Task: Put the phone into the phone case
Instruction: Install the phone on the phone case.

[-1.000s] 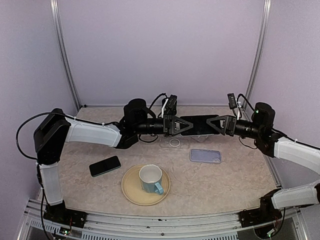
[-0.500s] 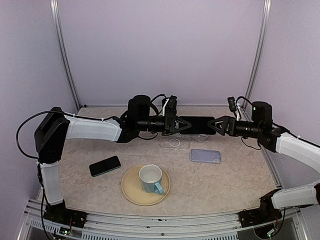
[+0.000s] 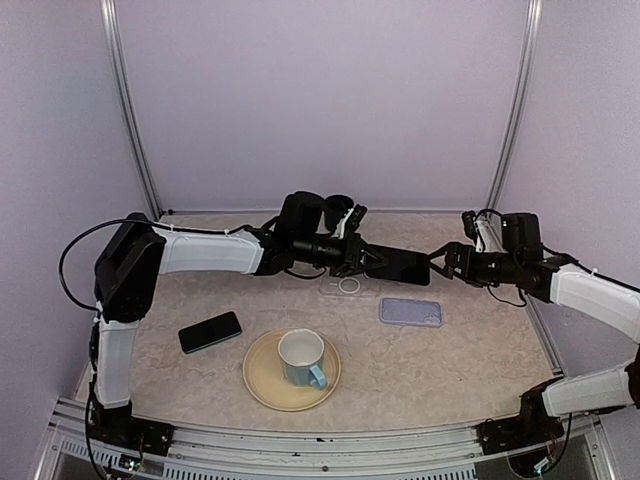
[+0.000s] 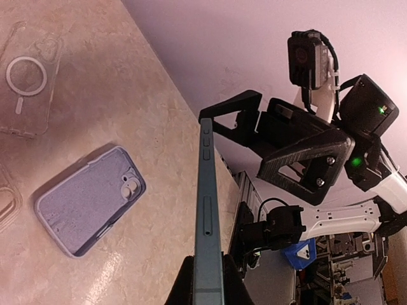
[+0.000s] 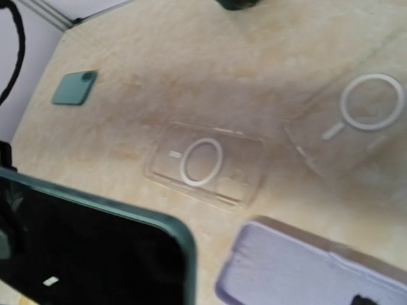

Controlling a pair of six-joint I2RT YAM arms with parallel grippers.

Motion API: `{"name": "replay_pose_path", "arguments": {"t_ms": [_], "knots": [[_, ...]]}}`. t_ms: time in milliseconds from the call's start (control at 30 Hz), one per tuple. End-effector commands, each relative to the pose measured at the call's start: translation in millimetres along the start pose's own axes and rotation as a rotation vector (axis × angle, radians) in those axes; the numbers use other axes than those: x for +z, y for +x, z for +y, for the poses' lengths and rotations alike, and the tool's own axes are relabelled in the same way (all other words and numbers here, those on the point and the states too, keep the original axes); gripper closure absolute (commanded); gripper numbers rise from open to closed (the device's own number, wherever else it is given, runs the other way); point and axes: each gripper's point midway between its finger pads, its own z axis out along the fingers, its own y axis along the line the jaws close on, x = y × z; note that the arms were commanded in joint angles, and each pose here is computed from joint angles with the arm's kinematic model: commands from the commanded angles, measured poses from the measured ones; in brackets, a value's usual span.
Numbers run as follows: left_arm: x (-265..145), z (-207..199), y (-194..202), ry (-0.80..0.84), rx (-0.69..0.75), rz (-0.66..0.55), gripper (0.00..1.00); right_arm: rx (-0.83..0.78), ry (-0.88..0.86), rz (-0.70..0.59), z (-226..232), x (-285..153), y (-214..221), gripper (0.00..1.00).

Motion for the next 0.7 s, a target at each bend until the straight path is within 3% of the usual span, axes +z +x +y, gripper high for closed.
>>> {"name": "replay_pose_path", "arguments": {"t_ms": [0, 667], "knots": [[7, -1, -6, 0.012, 0.027, 0.029, 1.0, 0.032, 0.075, -0.01, -19, -7, 5, 0.0], [46, 48, 6, -0.006, -0.087, 0.105, 1.0, 0.119, 0.096, 0.054, -57, 11, 38, 0.0]]}}
